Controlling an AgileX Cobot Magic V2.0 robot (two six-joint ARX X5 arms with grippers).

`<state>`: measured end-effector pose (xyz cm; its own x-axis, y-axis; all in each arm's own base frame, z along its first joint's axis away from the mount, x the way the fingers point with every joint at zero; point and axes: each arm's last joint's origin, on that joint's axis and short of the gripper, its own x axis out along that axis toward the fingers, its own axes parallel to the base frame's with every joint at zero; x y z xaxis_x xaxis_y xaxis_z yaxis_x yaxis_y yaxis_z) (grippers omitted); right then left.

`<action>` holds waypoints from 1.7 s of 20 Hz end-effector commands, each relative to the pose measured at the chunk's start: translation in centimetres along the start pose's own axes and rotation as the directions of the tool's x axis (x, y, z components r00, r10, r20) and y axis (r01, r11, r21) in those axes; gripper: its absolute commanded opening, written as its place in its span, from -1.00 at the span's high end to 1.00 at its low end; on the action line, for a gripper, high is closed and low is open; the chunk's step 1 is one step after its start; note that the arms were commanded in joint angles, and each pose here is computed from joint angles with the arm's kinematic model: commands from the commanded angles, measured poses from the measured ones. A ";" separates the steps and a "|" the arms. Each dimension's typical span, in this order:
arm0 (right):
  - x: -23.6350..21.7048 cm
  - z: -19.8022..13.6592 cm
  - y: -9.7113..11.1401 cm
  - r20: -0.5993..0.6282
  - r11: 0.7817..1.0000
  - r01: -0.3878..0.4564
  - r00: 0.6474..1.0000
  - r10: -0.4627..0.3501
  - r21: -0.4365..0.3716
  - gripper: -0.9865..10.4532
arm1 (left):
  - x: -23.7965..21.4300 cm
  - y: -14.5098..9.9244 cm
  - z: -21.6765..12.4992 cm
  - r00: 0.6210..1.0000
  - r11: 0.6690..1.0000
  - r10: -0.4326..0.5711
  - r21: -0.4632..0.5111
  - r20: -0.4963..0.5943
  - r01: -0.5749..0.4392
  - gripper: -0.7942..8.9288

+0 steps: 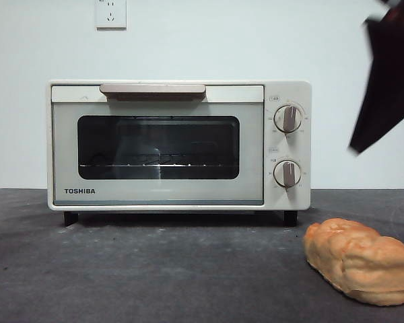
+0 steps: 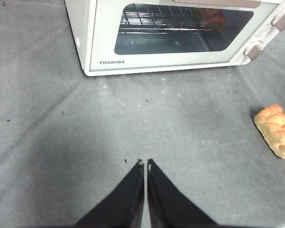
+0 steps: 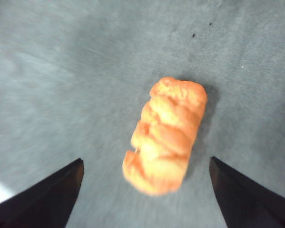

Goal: The left arm flap open the oven, the right arm pick bread and place it into oven, the left arm flap close the oven

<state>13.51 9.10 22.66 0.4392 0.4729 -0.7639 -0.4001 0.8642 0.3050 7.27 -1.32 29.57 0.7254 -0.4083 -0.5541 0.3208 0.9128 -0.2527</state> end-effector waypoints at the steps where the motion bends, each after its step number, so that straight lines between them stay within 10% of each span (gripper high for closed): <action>1: 1.7 0.1 0.7 -0.018 0.999 0.041 0.999 -0.041 0.016 0.09 | -0.4 -0.2 0.5 1.000 1.000 -0.007 0.022 0.022 0.007 0.80; 10: 7.1 0.5 1.2 -0.065 0.979 0.205 0.977 -0.206 -0.017 0.08 | -0.4 -0.2 0.5 1.000 1.000 -0.007 0.023 0.022 0.007 0.80; 34: 3.7 1.7 2.2 0.088 0.994 0.105 0.991 -0.104 -0.011 0.49 | 0.2 -0.5 2.5 0.984 0.994 -0.104 -0.022 0.145 0.109 0.80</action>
<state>15.50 12.67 21.01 0.5401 0.3803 -0.7508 -0.3568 0.9114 0.2049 8.72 -1.87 30.95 0.7628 -0.4906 -0.4213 0.3913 0.8689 -0.3032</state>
